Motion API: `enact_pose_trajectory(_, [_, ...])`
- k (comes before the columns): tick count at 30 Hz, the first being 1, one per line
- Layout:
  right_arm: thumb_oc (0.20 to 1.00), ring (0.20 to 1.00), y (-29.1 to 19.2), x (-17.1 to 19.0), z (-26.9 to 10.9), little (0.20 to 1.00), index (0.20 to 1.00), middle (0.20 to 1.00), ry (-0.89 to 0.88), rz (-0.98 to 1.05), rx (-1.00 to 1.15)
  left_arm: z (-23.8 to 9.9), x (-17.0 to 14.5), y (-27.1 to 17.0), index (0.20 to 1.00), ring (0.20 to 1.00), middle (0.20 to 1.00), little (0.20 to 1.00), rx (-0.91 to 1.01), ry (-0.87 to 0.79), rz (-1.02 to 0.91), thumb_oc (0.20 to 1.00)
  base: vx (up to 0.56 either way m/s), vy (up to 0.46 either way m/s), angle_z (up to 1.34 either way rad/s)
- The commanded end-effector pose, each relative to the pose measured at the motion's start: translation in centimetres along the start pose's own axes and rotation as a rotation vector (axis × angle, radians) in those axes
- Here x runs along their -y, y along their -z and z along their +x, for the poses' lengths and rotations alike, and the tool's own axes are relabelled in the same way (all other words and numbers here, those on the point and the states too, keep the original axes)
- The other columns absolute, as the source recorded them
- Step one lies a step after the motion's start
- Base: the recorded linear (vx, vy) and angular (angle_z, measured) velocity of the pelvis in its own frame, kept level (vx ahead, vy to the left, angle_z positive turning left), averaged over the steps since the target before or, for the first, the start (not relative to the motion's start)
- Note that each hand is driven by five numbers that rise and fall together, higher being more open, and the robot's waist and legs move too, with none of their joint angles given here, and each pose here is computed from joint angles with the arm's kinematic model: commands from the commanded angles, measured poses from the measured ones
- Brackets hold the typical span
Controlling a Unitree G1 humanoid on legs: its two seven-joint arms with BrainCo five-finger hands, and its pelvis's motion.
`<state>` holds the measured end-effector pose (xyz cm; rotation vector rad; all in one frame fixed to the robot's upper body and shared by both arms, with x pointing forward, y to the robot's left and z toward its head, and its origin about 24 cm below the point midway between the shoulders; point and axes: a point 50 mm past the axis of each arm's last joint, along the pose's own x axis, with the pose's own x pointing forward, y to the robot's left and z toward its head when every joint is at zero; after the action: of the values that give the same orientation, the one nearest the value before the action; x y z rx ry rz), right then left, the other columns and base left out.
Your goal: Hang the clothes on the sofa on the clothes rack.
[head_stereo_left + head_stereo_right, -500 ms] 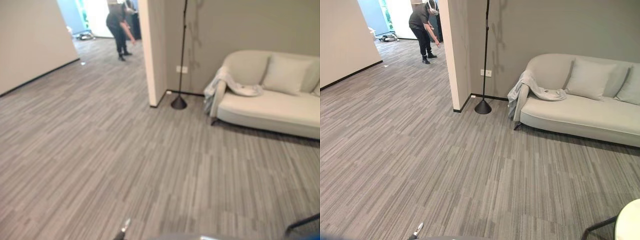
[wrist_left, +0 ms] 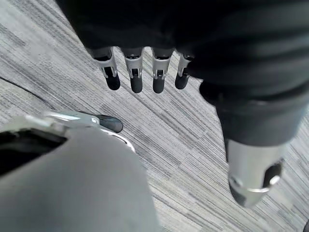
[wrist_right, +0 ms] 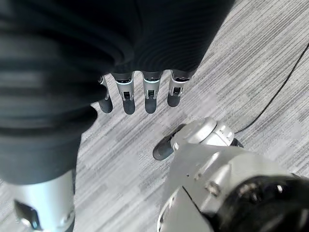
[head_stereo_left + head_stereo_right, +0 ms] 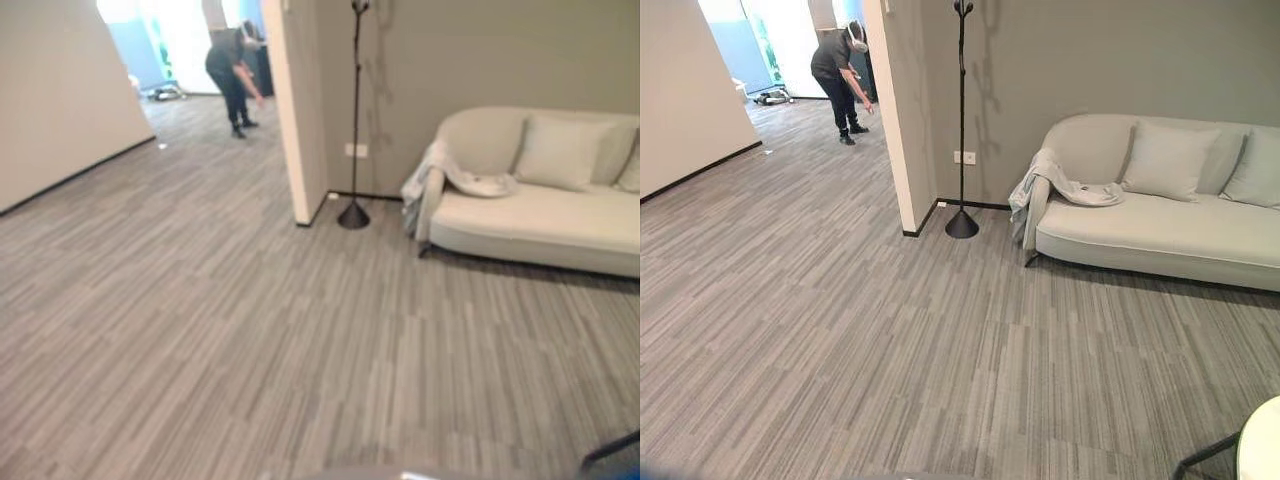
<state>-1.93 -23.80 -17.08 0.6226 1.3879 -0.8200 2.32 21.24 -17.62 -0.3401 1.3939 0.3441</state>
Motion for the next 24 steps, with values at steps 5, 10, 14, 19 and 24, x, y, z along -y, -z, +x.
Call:
enact_pose_trajectory(5, [1.0, 1.0, 0.67, -1.03, -0.02, 1.0, 1.0, 1.0, 0.024, 0.05, -0.045, 0.32, 2.24, -0.65, 1.0, 1.0, 1.0, 1.0, 0.001, 0.044, 0.044, 1.0, 0.0, -0.01, -0.14])
enact_pose_trajectory(10, [1.0, 1.0, 0.91, -0.56, -0.06, 1.0, 1.0, 1.0, 0.031, 0.023, -0.057, 0.31, 2.3, -0.39, 1.0, 1.0, 1.0, 1.0, -0.017, 0.052, 0.097, 1.0, 0.0, -0.017, -0.14])
enact_pose_trajectory(14, [1.0, 1.0, 0.87, -0.71, -0.04, 1.0, 1.0, 1.0, 0.025, 0.002, -0.055, 0.32, 2.37, -0.56, 1.0, 1.0, 1.0, 1.0, -0.014, 0.053, 0.119, 1.0, 0.0, -0.007, -0.15])
enact_pose_trajectory(19, [1.0, 1.0, 0.78, -0.98, 0.0, 1.0, 1.0, 1.0, 0.014, -0.056, -0.051, 0.34, 2.48, -0.68, 1.0, 1.0, 1.0, 1.0, -0.014, 0.055, 0.172, 1.0, 0.0, -0.007, -0.03])
enact_pose_trajectory(24, [1.0, 1.0, 0.72, -1.05, 0.02, 1.0, 1.0, 1.0, 0.008, -0.086, -0.049, 0.34, 2.43, -0.89, 1.0, 1.0, 1.0, 1.0, -0.008, 0.049, 0.189, 1.0, 0.0, -0.006, 0.0])
